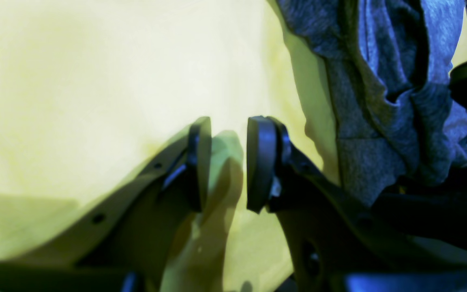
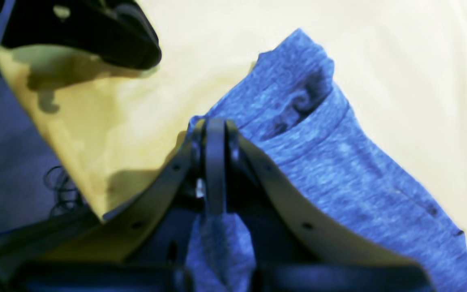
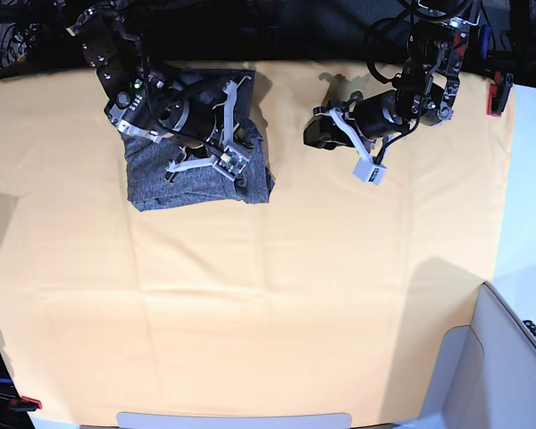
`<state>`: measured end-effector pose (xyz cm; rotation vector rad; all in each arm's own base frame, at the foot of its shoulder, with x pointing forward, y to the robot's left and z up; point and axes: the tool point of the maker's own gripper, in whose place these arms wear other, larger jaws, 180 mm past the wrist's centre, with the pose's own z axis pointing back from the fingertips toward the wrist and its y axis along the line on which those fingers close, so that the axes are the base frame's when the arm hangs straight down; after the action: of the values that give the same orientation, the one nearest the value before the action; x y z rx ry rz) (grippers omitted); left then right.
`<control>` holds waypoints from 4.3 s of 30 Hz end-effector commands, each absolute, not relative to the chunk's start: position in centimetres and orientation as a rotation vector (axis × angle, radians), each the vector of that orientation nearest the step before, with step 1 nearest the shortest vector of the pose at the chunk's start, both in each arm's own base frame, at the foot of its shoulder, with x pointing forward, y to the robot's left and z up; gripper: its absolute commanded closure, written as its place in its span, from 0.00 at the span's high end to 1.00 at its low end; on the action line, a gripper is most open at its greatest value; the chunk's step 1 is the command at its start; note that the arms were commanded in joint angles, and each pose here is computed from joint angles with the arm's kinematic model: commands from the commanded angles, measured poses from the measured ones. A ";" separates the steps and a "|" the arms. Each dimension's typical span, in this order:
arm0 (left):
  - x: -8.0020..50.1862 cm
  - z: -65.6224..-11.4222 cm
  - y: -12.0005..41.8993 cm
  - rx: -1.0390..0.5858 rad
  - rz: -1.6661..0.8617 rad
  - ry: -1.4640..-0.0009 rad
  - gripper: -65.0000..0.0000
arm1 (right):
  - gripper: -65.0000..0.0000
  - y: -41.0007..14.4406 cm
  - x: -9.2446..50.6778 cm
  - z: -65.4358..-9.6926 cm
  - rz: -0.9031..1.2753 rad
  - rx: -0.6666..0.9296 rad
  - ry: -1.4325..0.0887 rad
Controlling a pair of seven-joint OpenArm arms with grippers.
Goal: Fold the T-shirt properly
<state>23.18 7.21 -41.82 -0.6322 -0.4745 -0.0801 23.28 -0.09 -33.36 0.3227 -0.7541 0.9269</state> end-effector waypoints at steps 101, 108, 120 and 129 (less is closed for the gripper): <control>24.5 -42.6 10.5 -0.549 -0.042 -0.464 0.25 | 0.00 -5.8 24.2 -30.0 0.940 0.441 -0.745; 24.5 -42.6 10.4 -0.550 -0.040 -0.463 0.25 | 0.00 -11.2 28.4 -24.2 0.772 0.415 -0.939; 23.3 -42.7 9.0 -0.602 -0.018 -0.390 0.40 | 0.43 -19.8 36.1 -28.0 0.131 0.417 -0.982; 22.3 -38.7 5.5 -0.937 0.119 -0.316 0.41 | 0.50 -22.0 37.1 -33.7 0.115 0.485 -0.795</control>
<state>21.76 5.84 -39.77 -0.9038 -0.2935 0.1201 36.00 -21.60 -35.76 0.4808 -0.7320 0.0933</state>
